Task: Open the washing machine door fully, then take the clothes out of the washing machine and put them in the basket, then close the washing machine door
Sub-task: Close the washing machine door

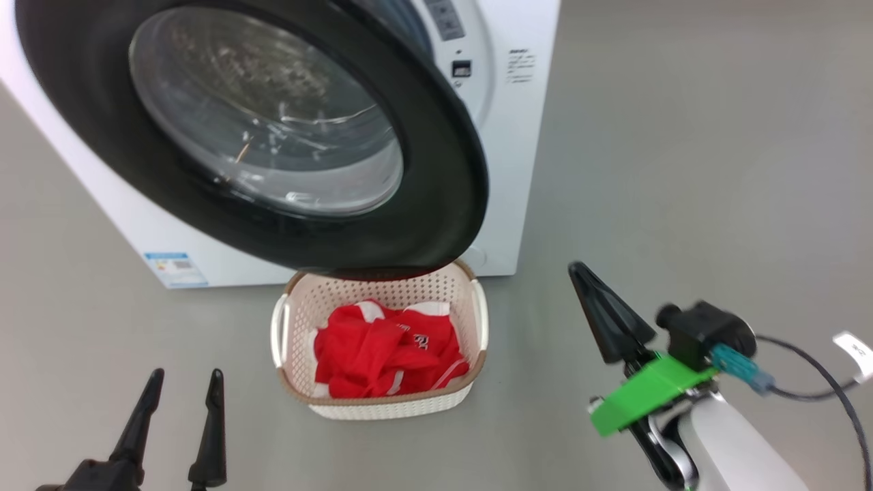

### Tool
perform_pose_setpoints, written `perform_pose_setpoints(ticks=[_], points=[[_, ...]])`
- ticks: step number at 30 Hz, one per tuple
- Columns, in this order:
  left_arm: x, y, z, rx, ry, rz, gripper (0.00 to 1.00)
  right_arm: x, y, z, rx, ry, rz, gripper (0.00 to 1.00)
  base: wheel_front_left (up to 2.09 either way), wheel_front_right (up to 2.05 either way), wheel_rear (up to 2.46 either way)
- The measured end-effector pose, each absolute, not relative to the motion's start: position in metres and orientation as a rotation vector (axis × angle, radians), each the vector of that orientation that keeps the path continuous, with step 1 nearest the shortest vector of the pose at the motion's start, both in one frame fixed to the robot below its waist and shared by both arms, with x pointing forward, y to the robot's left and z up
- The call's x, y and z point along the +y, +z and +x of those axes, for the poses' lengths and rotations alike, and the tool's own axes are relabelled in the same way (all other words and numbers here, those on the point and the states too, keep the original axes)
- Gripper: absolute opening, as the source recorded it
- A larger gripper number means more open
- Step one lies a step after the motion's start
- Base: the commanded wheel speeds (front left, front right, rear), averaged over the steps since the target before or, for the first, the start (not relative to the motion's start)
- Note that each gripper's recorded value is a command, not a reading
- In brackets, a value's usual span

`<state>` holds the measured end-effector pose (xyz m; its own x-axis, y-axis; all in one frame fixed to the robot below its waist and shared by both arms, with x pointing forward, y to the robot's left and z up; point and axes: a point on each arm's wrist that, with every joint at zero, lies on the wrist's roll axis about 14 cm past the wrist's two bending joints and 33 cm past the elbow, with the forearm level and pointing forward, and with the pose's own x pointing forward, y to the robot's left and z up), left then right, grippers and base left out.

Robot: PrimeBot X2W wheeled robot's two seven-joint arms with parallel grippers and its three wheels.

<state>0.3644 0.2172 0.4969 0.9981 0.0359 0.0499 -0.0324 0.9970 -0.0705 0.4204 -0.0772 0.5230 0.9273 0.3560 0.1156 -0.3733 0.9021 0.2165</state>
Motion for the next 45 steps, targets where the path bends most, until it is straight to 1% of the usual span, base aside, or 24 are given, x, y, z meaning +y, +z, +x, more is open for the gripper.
perform_pose_setpoints(ticks=[6, 18, 21, 26, 35, 45], points=[[0.225, 0.498, 0.368, -0.055, 0.058, -0.066, 1.00, -0.038, 0.526, 0.447, -0.063, 0.497, 0.201, 0.00, 0.00, 0.00, 0.00], [0.235, 0.493, 0.370, -0.038, 0.108, -0.084, 1.00, 0.016, 0.515, 0.487, -0.021, 0.638, 0.152, 0.00, 0.00, 0.00, 0.00], [0.235, 0.491, 0.372, -0.034, 0.111, -0.086, 1.00, 0.019, 0.513, 0.496, -0.014, 0.639, 0.150, 0.00, 0.00, 0.00, 0.00], [0.241, 0.484, 0.376, -0.012, 0.130, -0.093, 1.00, 0.013, 0.501, 0.522, 0.006, 0.603, 0.139, 0.00, 0.00, 0.00, 0.00], [0.243, 0.470, 0.384, 0.027, 0.139, -0.095, 1.00, 0.030, 0.499, 0.544, -0.001, 0.619, 0.153, 0.00, 0.00, 0.00, 0.00], [0.233, 0.461, 0.402, 0.046, 0.104, -0.092, 1.00, 0.018, 0.500, 0.577, -0.020, 0.577, 0.147, 0.00, 0.00, 0.00, 0.00]])
